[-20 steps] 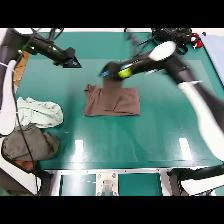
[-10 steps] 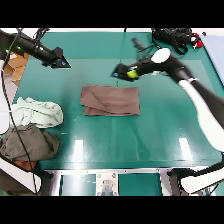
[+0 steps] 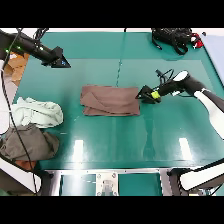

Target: Fold the shirts.

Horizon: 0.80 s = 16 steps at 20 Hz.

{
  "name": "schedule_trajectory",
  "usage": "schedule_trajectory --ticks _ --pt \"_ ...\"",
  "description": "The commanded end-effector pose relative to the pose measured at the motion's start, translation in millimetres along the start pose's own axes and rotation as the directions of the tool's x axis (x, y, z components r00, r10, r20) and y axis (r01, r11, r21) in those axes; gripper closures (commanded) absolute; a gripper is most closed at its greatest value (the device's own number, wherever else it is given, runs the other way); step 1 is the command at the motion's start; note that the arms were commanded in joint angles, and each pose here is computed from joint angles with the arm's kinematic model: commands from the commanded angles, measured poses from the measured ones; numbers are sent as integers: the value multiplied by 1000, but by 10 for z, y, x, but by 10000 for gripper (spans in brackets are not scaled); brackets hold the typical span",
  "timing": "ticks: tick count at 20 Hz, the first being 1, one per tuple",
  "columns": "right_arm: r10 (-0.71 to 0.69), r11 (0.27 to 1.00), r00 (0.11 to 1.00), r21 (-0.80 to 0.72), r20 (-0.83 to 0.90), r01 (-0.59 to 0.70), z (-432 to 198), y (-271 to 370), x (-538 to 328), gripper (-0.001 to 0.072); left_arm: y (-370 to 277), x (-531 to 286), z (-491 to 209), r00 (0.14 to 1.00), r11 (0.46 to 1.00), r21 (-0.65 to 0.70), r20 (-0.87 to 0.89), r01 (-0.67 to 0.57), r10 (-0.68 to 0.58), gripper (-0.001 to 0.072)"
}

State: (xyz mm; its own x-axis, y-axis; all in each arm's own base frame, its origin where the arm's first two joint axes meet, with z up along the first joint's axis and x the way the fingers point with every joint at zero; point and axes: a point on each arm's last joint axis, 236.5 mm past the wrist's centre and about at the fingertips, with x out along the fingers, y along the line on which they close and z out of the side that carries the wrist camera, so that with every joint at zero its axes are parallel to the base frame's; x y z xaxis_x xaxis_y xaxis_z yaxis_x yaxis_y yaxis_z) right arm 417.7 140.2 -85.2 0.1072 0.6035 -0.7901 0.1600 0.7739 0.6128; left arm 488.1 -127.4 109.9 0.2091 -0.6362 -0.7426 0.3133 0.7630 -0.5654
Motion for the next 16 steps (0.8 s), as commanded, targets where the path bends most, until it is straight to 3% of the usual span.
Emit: schedule_trajectory --ticks 1,2,3,4,5,8,11,16 --pt "171 985 984 37 -47 -170 -154 256 436 171 3 -4 15 1000 1000 -1 7 -2 2 685" --pt "211 977 977 38 -41 -210 -149 383 510 172 3 -4 14 1000 1000 -1 6 -2 2 685" --pt "249 968 968 31 -32 -248 -123 516 540 241 2 -4 9 1000 1000 -1 4 -1 1 685" --pt "275 962 961 17 -20 -274 -75 622 510 560 1 -4 6 1000 1000 -1 3 -1 1 685" --pt "293 956 956 -9 -6 -293 6 734 428 688 1 -4 6 1000 1000 -1 3 -1 1 685" --pt "345 937 933 -101 105 -336 431 1059 -224 697 1 -4 5 1000 1000 0 3 -1 1 685" --pt "283 953 906 -201 313 -228 884 1074 -1311 698 -2 -4 -9 1000 1000 0 -3 0 0 685" --pt "62 996 807 14 587 -87 1086 -29 -2905 699 -2 -4 -11 1000 1000 0 -4 0 0 685"
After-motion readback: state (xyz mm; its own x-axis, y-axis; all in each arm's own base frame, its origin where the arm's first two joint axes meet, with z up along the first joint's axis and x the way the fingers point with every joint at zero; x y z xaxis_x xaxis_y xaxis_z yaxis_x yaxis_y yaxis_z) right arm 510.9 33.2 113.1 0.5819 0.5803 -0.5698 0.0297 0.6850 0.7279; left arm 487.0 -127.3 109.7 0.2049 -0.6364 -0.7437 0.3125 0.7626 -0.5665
